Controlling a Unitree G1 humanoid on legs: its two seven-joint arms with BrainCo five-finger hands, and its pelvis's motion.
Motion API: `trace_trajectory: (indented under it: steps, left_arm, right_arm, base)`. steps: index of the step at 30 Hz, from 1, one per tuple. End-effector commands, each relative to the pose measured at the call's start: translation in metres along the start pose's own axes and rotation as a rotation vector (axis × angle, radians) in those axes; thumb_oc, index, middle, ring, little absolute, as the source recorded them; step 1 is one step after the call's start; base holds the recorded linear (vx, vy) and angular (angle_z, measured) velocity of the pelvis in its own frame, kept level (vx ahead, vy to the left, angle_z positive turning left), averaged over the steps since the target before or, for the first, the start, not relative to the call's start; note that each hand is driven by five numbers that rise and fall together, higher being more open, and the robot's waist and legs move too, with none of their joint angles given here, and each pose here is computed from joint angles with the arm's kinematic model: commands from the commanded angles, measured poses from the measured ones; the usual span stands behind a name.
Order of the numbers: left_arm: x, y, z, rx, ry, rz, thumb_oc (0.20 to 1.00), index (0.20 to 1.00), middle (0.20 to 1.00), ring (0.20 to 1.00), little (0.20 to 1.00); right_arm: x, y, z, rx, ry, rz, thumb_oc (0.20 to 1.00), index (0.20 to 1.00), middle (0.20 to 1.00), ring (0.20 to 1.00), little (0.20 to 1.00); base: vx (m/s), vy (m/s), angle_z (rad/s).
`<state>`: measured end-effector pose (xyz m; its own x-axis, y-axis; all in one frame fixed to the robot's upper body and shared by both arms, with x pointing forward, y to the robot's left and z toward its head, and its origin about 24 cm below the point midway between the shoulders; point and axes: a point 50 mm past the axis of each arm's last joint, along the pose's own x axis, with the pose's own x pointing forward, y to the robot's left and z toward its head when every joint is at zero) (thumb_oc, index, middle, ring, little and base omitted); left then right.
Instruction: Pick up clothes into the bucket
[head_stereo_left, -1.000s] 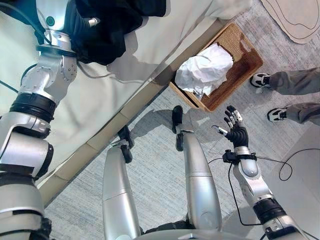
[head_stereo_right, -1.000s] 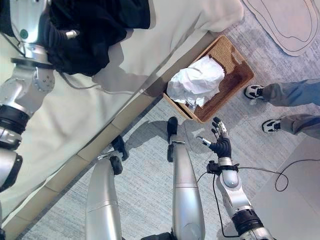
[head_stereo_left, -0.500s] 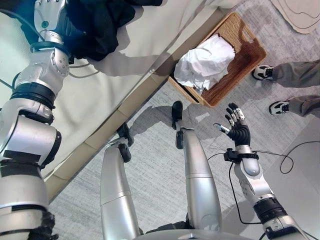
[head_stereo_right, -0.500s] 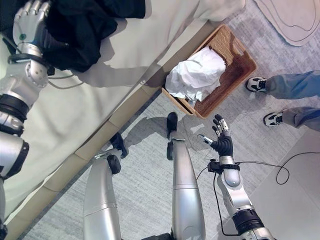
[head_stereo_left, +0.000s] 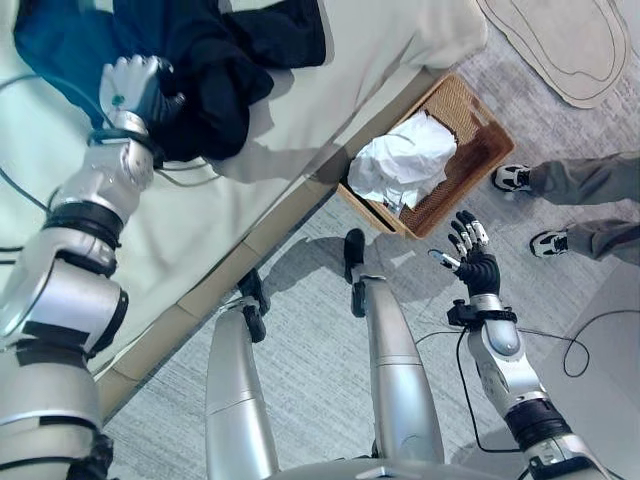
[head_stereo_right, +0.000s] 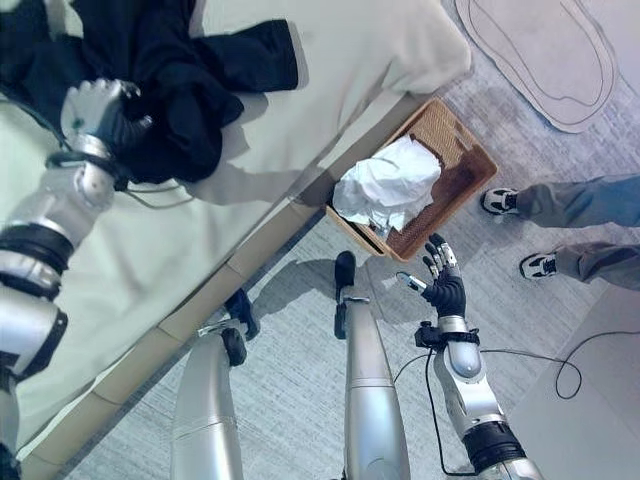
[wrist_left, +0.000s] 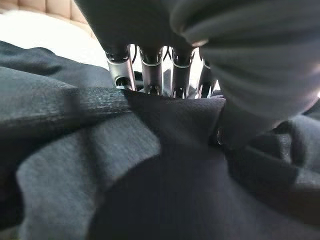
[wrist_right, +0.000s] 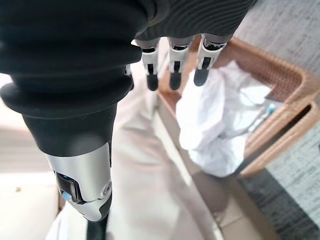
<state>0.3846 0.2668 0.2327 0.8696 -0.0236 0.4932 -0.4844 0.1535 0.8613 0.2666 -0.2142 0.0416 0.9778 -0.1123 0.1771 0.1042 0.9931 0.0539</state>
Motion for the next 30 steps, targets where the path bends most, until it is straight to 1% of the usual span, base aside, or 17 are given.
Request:
trace_trajectory:
  steps: [1,2,5,6,7,8,13,14,15,18,19,20,23,25,28,29,30]
  left_arm:
    - [-0.024,-0.004,0.021,-0.258,-0.116,0.064,0.2,0.2,0.2,0.2,0.2]
    - [-0.024,-0.004,0.02,-0.258,-0.113,0.064,0.2,0.2,0.2,0.2,0.2]
    - [-0.054,-0.023,0.046,-0.412,-0.212,0.025,0.2,0.2,0.2,0.2,0.2]
    - [-0.055,-0.023,0.045,-0.412,-0.211,0.025,0.2,0.2,0.2,0.2,0.2]
    - [-0.067,-0.029,0.057,-0.469,-0.254,0.002,0.2,0.2,0.2,0.2,0.2]
    - [-0.067,-0.029,0.056,-0.47,-0.253,0.002,0.2,0.2,0.2,0.2,0.2]
    - [-0.093,-0.025,0.077,-0.652,-0.339,-0.001,0.2,0.2,0.2,0.2,0.2]
    - [-0.1,-0.021,0.083,-0.7,-0.379,0.001,0.2,0.2,0.2,0.2,0.2]
    - [-0.1,-0.02,0.083,-0.7,-0.378,0.002,0.2,0.2,0.2,0.2,0.2]
    - [-0.106,-0.01,0.091,-0.73,-0.456,-0.021,0.2,0.2,0.2,0.2,0.2]
    - [-0.108,-0.004,0.097,-0.755,-0.506,-0.038,0.2,0.2,0.2,0.2,0.2]
    - [-0.108,-0.003,0.097,-0.756,-0.505,-0.039,0.2,0.2,0.2,0.2,0.2]
    - [-0.112,0.008,0.103,-0.817,-0.604,-0.106,0.2,0.2,0.2,0.2,0.2]
    - [-0.114,0.011,0.103,-0.82,-0.626,-0.132,0.2,0.2,0.2,0.2,0.2]
    - [-0.12,0.025,0.109,-0.834,-0.747,-0.25,0.2,0.2,0.2,0.2,0.2]
    - [-0.12,0.026,0.108,-0.836,-0.746,-0.251,0.2,0.2,0.2,0.2,0.2]
    - [-0.122,0.028,0.11,-0.828,-0.78,-0.304,0.2,0.2,0.2,0.2,0.2]
  right_arm:
    - [0.011,-0.019,0.029,-0.07,-0.144,-0.081,1.0,1.0,1.0,1.0,1.0]
    - [0.011,-0.019,0.029,-0.071,-0.144,-0.079,1.0,1.0,1.0,1.0,1.0]
    - [0.03,-0.021,0.049,-0.165,-0.221,-0.115,1.0,1.0,1.0,1.0,1.0]
    - [0.03,-0.021,0.049,-0.166,-0.221,-0.114,1.0,1.0,1.0,1.0,1.0]
    - [0.039,-0.017,0.059,-0.23,-0.264,-0.104,1.0,1.0,1.0,1.0,1.0]
    - [0.039,-0.017,0.059,-0.231,-0.264,-0.103,1.0,1.0,1.0,1.0,1.0]
    - [0.05,-0.002,0.068,-0.394,-0.299,-0.027,1.0,1.0,1.0,1.0,1.0]
    - [0.052,0.006,0.065,-0.456,-0.291,0.031,1.0,1.0,1.0,1.0,1.0]
    - [0.052,0.007,0.065,-0.456,-0.292,0.032,1.0,1.0,1.0,1.0,1.0]
    - [0.058,0.022,0.065,-0.606,-0.305,0.155,1.0,1.0,1.0,1.0,1.0]
    - [0.059,0.036,0.07,-0.61,-0.33,0.233,1.0,1.0,1.0,1.0,1.0]
    - [0.059,0.036,0.07,-0.609,-0.329,0.235,1.0,1.0,1.0,1.0,1.0]
    - [0.056,0.058,0.082,-0.586,-0.392,0.383,1.0,1.0,1.0,1.0,1.0]
    - [0.054,0.061,0.083,-0.591,-0.402,0.41,1.0,1.0,1.0,1.0,1.0]
    - [0.045,0.083,0.093,-0.675,-0.461,0.66,1.0,1.0,1.0,1.0,1.0]
    - [0.045,0.083,0.094,-0.675,-0.46,0.662,1.0,1.0,1.0,1.0,1.0]
    - [0.042,0.089,0.094,-0.661,-0.448,0.738,1.0,1.0,1.0,1.0,1.0]
  base:
    - [0.03,0.023,0.24]
    - [0.03,0.015,0.24]
    - [0.06,-0.008,0.13]
    - [0.09,-0.009,0.14]
    - [0.05,-0.012,0.14]
    - [0.08,-0.021,0.17]
    - [0.09,-0.043,0.19]
    - [0.1,-0.039,0.11]
    - [0.12,-0.045,0.09]
    - [0.12,-0.038,0.08]
    - [0.13,-0.04,0.08]
    - [0.13,-0.044,0.04]
    - [0.13,-0.035,0.03]
    - [0.12,-0.017,0.04]
    - [0.15,-0.035,0.04]
    - [0.16,-0.047,0.07]
    - [0.08,-0.026,0.06]
